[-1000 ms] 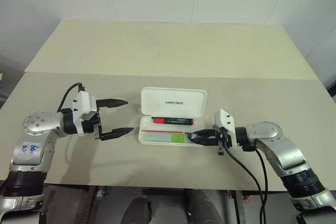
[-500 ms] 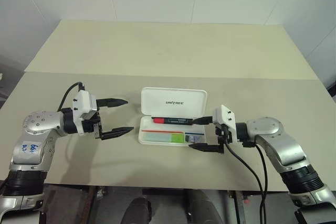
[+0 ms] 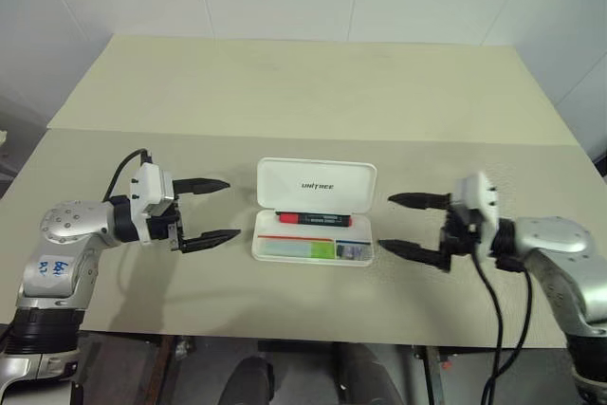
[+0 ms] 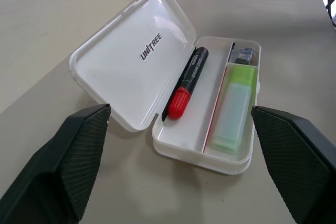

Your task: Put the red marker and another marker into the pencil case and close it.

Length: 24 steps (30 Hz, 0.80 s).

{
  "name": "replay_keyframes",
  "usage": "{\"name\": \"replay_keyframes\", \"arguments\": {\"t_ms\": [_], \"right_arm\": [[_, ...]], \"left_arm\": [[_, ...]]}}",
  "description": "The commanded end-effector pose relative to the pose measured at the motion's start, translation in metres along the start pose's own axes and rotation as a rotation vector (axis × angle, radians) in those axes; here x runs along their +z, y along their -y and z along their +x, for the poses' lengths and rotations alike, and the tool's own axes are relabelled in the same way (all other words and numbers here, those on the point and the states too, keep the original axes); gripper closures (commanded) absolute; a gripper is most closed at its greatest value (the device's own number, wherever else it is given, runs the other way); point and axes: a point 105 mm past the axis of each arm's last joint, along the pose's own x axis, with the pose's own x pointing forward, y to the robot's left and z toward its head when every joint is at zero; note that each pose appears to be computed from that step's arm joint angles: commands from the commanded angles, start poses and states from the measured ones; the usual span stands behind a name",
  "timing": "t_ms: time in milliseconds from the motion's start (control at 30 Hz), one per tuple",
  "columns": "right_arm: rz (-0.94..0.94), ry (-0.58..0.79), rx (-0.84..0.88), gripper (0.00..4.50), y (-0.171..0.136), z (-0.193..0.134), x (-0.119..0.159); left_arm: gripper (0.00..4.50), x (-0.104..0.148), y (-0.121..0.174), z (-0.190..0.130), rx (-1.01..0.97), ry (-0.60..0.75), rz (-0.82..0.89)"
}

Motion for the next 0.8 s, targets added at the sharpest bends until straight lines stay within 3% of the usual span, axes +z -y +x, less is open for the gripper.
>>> {"name": "replay_keyframes", "arguments": {"t_ms": [33,333,467,800], "right_arm": [[-0.047,0.02,-0.038,0.0,0.006,-0.014,0.012],[-0.071,0.021,-0.038,0.0,0.005,-0.008,0.016],[-0.082,0.024,-0.039,0.0,0.005,-0.004,0.018],[-0.096,0.035,-0.042,0.0,0.003,0.001,0.022]], "left_arm": [[1.21,0.007,-0.007,-0.009,0.034,0.03,0.019],[4.37,0.004,-0.019,-0.01,0.104,0.056,0.011],[4.45,0.007,-0.022,-0.005,0.147,0.125,-0.049],[4.45,-0.015,-0.045,0.024,0.313,0.09,-0.173]]}}
